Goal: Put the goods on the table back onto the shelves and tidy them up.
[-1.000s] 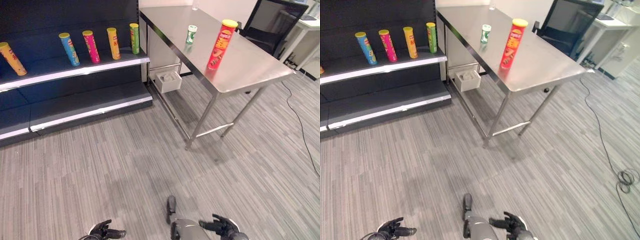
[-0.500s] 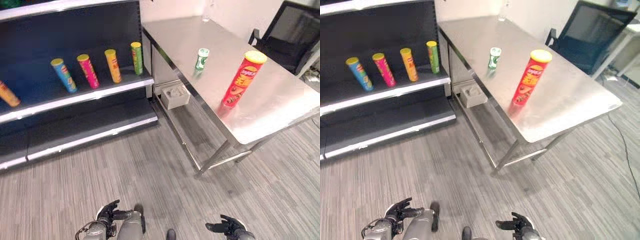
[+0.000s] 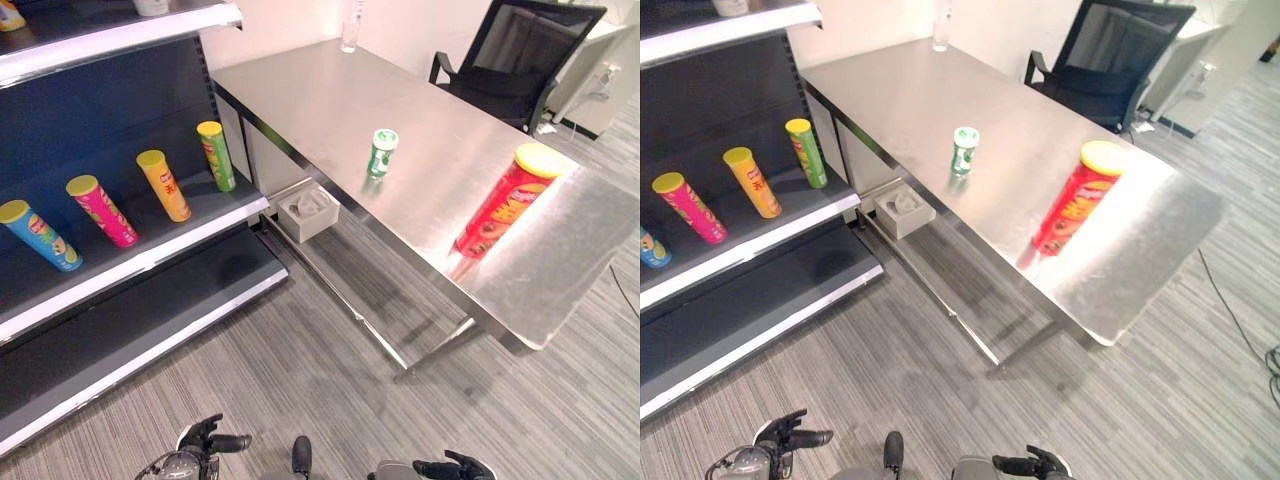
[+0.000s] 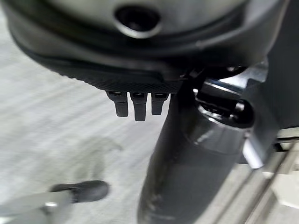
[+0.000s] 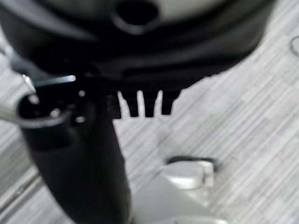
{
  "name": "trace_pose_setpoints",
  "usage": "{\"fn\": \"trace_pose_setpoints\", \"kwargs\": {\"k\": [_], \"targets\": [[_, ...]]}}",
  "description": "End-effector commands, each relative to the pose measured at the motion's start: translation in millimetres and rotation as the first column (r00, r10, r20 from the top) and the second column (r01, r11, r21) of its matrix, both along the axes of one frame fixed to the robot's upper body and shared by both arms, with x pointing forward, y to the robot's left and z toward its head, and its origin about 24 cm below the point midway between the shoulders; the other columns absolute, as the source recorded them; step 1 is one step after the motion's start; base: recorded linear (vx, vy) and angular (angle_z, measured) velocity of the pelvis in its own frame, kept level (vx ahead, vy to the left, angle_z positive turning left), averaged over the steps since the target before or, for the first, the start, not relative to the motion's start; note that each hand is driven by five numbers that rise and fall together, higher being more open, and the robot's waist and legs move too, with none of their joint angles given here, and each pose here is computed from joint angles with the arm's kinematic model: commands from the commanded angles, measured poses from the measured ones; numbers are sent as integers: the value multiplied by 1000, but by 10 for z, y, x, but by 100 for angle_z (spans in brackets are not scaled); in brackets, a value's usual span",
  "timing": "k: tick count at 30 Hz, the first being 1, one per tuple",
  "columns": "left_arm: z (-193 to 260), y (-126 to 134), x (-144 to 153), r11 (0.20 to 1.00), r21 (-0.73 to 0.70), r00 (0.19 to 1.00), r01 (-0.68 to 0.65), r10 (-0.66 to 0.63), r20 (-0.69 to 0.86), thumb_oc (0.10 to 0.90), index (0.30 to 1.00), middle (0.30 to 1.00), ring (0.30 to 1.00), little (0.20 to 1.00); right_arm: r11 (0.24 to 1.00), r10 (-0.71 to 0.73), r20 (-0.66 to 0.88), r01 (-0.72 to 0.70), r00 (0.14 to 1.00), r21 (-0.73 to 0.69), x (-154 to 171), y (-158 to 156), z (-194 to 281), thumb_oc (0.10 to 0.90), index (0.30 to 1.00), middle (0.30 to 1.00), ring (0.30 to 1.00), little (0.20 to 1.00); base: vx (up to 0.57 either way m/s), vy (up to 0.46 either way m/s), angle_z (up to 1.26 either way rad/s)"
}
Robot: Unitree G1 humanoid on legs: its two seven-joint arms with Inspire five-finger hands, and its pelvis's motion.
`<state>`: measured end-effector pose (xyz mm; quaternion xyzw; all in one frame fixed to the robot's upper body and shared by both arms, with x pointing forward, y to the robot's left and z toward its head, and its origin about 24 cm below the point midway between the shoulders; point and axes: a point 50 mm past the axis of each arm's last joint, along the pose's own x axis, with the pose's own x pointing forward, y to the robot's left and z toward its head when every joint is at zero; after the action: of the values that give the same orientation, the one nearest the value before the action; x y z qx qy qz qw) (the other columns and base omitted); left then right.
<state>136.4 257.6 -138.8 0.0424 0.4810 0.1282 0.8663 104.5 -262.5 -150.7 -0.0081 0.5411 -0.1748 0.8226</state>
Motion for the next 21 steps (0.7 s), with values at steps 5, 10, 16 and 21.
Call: {"fn": "trace_pose_setpoints", "kwargs": {"k": [5, 10, 16, 21], "targets": [[7, 96, -92, 996, 3, 996, -90, 89, 23, 800, 900, 900, 900, 900, 782, -501, 197, 538, 843, -315, -505, -1472, 705, 800, 900, 900, 900, 900, 180, -82, -5], [-67, 0, -233, 998, -24, 998, -53, 52, -26, 800, 900, 900, 900, 900, 633, -81, 742, 609, 666, -478, 109, -2332, 2502, 800, 900, 900, 900, 900, 100, -87, 2], [-92, -97, -315, 998, -60, 999, 28, -30, -29, 800, 900, 900, 900, 900, 688, 585, 811, 515, 22, -511, 819, -1484, 4290, 800, 900, 900, 900, 900, 45, -29, -23], [-102, -128, -373, 996, -67, 998, 54, -55, -25, 800, 900, 900, 900, 900, 730, 658, 668, 509, -347, -456, 774, -1081, 5111, 800, 900, 900, 900, 900, 17, 12, 23]]}}
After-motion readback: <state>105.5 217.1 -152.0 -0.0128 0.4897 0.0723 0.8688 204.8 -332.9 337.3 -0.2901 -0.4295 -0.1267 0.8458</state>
